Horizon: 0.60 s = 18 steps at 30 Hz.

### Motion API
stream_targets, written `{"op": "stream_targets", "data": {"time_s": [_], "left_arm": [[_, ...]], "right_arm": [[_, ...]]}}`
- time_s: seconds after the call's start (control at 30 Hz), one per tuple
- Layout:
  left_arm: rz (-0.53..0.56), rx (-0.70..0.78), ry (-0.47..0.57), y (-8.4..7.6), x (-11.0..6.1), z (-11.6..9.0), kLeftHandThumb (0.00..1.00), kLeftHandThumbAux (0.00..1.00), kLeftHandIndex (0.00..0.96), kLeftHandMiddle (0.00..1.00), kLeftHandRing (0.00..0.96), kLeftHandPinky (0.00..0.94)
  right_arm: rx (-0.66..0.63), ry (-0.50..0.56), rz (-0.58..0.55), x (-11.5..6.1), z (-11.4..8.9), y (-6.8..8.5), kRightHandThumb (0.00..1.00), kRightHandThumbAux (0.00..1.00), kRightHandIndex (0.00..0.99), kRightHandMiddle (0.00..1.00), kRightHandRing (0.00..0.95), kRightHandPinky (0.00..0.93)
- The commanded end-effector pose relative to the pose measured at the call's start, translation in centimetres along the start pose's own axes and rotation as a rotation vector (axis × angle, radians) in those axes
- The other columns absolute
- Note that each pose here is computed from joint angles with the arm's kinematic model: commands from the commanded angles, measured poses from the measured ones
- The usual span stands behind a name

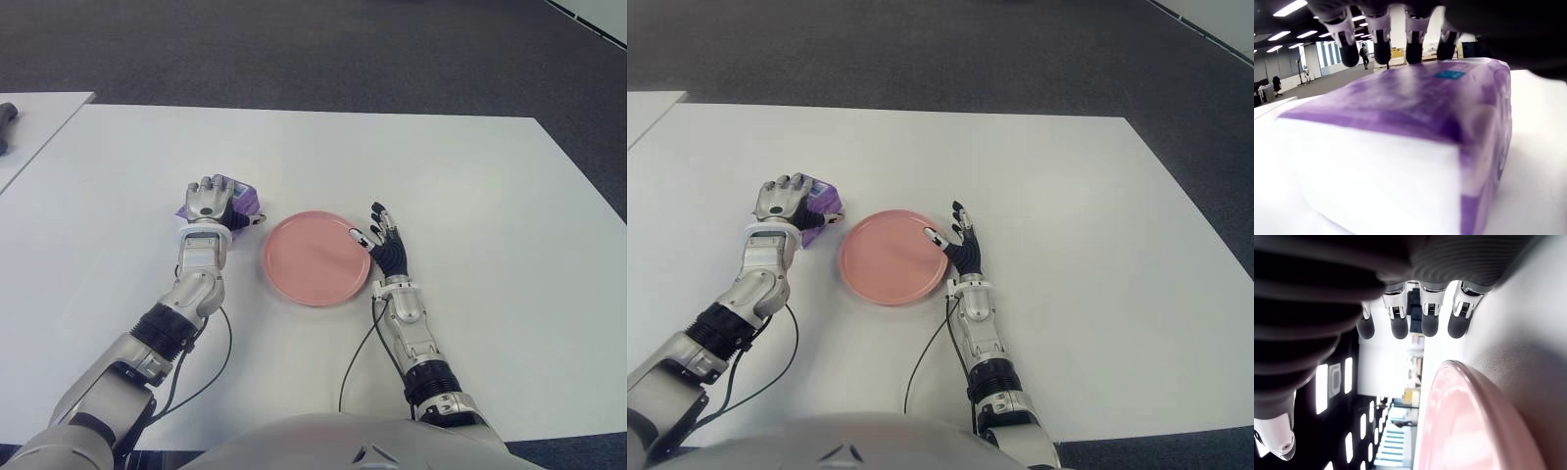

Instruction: Put the tissue paper into the plate.

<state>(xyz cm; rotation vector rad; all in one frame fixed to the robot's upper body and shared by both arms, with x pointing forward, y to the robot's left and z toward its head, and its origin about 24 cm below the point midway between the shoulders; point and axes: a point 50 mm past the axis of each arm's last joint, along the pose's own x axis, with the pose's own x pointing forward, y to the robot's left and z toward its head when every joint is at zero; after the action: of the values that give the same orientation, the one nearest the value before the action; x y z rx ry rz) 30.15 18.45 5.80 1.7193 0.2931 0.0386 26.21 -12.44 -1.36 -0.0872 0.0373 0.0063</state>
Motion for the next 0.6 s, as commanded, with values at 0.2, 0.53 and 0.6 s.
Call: {"op": "stream_targets", "data": {"time_s": [0.2, 0.53, 0.6], "left_arm": [[-0.038, 0.036, 0.004, -1.0, -0.4, 0.3, 0.000, 0.172, 0.000, 0.000, 0.000, 0.000], [-0.112, 0.079, 0.007, -5.8, -0.3, 1.3, 0.000, 0.181, 0.000, 0.000, 0.000, 0.000], [-0.119, 0.092, 0.009, -6.8, -0.3, 1.5, 0.000, 0.184, 0.000, 0.000, 0.000, 0.000]], "right_arm": [[-0.019, 0.220, 0.004, -2.4, -3.9, -0.4, 0.077, 0.587, 0.000, 0.000, 0.000, 0.000], [-0.071, 0.241, 0.000, -2.5, -4.7, -0.6, 0.082, 0.556, 0.000, 0.000, 0.000, 0.000], [-0.078, 0.242, -0.001, -2.5, -4.8, -0.7, 0.079, 0.552, 0.000, 0.000, 0.000, 0.000]]}}
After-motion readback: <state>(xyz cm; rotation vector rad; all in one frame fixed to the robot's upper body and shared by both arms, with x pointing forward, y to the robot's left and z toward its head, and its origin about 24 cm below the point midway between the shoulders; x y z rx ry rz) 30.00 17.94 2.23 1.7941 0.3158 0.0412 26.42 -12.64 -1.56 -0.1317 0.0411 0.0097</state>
